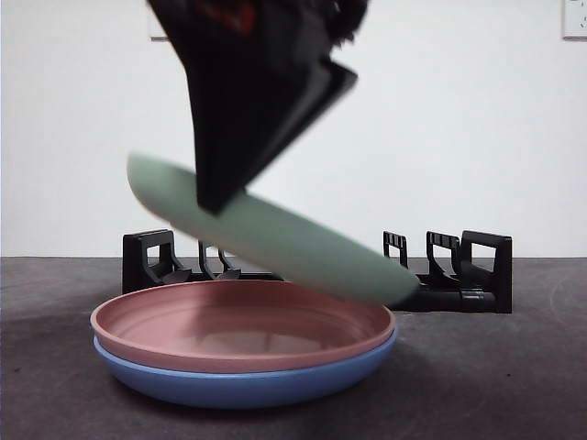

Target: Place the plate

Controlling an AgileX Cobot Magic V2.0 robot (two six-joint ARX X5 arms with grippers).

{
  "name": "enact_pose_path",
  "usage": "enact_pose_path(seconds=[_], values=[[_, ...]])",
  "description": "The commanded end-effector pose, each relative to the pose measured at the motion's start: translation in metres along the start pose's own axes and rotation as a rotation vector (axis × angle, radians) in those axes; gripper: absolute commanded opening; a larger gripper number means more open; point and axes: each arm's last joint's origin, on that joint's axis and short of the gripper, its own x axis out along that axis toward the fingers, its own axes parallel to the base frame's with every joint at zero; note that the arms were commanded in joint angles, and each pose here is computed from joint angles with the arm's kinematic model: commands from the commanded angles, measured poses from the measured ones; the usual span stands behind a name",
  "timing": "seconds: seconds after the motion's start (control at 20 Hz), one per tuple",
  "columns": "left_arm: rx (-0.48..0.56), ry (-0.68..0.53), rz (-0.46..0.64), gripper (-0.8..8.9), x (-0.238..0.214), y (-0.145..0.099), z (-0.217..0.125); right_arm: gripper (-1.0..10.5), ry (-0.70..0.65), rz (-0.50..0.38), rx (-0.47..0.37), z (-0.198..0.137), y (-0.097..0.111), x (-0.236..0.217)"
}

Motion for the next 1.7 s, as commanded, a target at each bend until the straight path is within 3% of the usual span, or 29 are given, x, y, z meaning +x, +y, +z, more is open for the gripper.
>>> enact_pose_path(seconds=[0.05,0.65,0.8,1.2,1.3,1.4,1.5,1.7], values=[[0.004,-0.021,-0.003,2.51,-0.002,-0.001,0.004,0.1,0.032,0.005,-0.032,-0.004,0.007,0.011],[0.004,-0.020,-0.003,2.51,-0.002,-0.001,0.004,0.2,0.072,0.096,-0.133,-0.005,0.020,0.044],[0.004,-0.020,-0.003,2.51,-0.002,-0.001,0.004,1.6,0.065,0.101,-0.131,-0.004,0.020,0.044],[0.004,-0.021,-0.003,2.51,-0.002,-0.001,0.004,1.7,0.027,0.098,-0.122,0.003,0.019,0.041],[0.004,-0.021,-0.003,2.51,-0.002,-0.001,0.004,2.2,0.005,0.095,-0.116,0.011,0.016,0.031],[0.004,-0.022,-0.004,2.51,-0.002,-0.001,0.005,2.5,-0.063,0.085,-0.101,0.021,0.010,0.012],[0.001,-0.044,-0.007,2.51,-0.002,-0.001,0.007,2.5,-0.154,0.020,-0.062,0.025,-0.003,-0.010],[-0.011,-0.121,-0.021,2.51,0.001,-0.003,0.016,2.5,-0.215,-0.169,0.052,0.019,-0.058,-0.039]])
